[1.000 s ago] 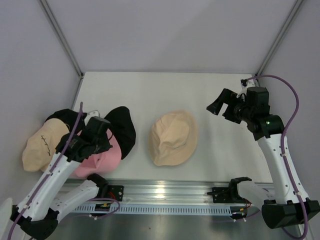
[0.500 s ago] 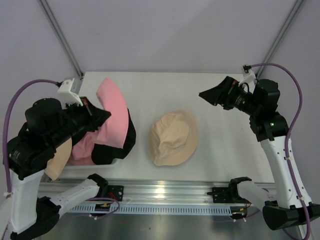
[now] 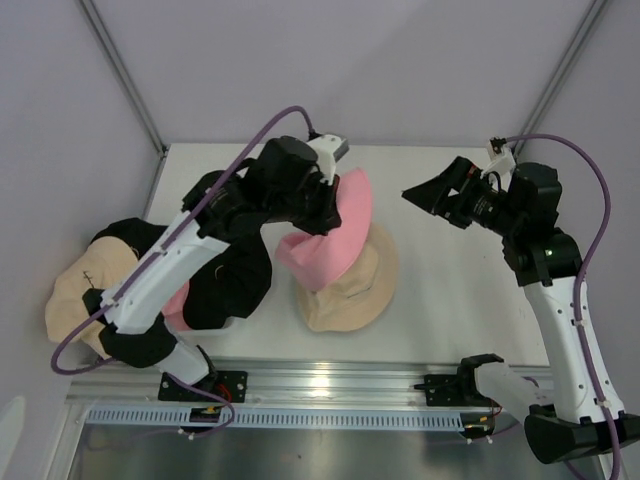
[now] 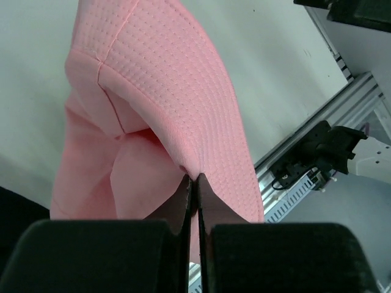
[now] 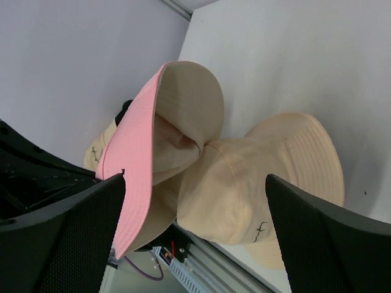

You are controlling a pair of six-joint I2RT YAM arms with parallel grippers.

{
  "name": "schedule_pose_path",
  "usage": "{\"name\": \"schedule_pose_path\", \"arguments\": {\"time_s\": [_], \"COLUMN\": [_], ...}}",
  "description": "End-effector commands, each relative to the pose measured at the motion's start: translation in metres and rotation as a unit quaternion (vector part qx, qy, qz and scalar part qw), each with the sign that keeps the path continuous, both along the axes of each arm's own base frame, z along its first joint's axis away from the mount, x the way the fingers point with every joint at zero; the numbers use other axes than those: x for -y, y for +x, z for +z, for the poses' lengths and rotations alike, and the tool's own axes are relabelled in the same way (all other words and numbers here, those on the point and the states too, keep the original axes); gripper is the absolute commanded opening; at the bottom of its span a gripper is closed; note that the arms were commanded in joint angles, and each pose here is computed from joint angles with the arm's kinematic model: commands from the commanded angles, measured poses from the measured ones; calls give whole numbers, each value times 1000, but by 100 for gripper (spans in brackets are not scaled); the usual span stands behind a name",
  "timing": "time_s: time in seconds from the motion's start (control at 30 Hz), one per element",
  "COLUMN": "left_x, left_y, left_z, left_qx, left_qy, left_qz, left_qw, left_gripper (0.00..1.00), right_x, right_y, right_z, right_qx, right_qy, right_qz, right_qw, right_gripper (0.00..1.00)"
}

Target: Stack the hats

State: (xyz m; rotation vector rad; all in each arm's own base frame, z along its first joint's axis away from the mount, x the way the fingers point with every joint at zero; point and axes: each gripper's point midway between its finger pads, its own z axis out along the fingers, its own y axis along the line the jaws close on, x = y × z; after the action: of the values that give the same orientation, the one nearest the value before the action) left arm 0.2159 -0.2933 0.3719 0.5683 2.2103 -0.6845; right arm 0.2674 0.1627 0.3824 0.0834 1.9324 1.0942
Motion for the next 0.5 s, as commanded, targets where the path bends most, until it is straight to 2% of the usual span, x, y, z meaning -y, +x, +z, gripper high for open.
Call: {"name": "schedule_pose_path", "arguments": {"time_s": [0.0,0.17,0.3,0.47], "left_x": [10,32,49,60], "left_y": [-1,-9,-23,-32], "left_z": [21,5,-8,-33], "left_qx": [44,43,36,18], "left_qy": [14,63,80,115], "left_qz": [-12,-28,-59,-75], "left_qw": [999,997,994,990], "left_gripper": [1,1,1,1], "right_x": [17,20,9,-1], "right_y": [-15,-27,-29,-30], "right_z": [-2,-14,-40,-46], "right_qx": [-17,-37,-78,-67], "right_qy": [-13,-6,41,92], "right_qz": [-36,-39,-23,-3], "right_qw": [999,999,996,993], "right_gripper": [99,100,100,99]}}
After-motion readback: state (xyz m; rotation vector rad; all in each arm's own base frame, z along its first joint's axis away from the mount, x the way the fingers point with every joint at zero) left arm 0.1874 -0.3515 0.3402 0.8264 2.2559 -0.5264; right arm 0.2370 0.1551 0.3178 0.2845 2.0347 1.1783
